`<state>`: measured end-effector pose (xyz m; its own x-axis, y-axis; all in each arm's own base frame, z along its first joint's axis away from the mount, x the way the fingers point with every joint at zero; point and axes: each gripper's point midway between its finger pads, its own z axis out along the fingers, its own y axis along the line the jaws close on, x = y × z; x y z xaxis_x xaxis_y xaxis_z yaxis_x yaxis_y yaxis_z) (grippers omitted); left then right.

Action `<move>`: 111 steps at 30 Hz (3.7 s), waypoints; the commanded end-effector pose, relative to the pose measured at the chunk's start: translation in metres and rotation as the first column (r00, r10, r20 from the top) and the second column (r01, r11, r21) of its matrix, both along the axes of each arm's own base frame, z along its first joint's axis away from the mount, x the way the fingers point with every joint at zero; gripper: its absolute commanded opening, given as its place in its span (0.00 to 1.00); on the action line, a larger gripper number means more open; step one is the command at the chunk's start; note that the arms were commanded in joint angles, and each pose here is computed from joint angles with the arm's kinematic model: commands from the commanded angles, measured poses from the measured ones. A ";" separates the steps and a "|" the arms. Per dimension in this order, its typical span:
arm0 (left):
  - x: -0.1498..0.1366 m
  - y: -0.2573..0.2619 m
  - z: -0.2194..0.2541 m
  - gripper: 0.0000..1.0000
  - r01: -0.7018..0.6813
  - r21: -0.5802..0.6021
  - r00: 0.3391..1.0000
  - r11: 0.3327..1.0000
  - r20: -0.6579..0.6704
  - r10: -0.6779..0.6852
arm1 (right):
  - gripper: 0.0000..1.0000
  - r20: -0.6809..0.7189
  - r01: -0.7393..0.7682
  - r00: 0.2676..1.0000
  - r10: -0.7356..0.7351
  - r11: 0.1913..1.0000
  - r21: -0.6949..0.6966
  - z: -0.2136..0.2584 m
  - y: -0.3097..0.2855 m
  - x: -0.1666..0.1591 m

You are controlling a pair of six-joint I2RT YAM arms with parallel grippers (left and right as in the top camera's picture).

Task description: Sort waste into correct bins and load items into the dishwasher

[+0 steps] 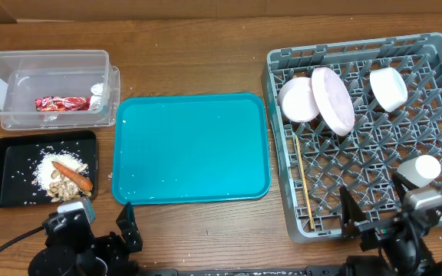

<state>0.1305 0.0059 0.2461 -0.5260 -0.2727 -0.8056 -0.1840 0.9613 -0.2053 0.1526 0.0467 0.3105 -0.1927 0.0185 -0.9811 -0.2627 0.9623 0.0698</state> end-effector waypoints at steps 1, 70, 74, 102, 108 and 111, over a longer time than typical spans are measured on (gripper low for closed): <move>0.000 0.000 -0.001 1.00 0.000 -0.004 1.000 1.000 0.003 0.000 | 1.00 0.068 -0.003 0.998 0.003 1.000 -0.002 -0.019 0.000 0.007; 0.000 0.000 -0.001 1.00 0.000 -0.004 1.000 1.000 0.003 0.000 | 1.00 0.236 0.012 0.971 0.035 0.981 -0.195 -0.135 -0.002 0.088; 0.000 0.000 -0.001 1.00 0.000 -0.004 1.000 1.000 0.003 0.000 | 1.00 0.236 0.012 0.971 0.035 0.981 -0.195 -0.135 -0.002 0.088; 0.001 0.001 -0.001 1.00 -0.005 0.001 1.000 1.000 0.005 0.005 | 1.00 0.236 0.012 0.971 0.035 0.981 -0.195 -0.135 -0.002 0.088; 0.024 0.006 -0.004 1.00 0.022 0.104 0.994 0.994 0.101 -0.033 | 1.00 0.236 0.012 0.971 0.035 0.981 -0.195 -0.135 -0.002 0.088; 0.043 0.008 -0.013 1.00 0.023 0.148 0.980 0.989 0.191 -0.051 | 1.00 0.236 0.012 0.971 0.035 0.981 -0.195 -0.135 -0.002 0.088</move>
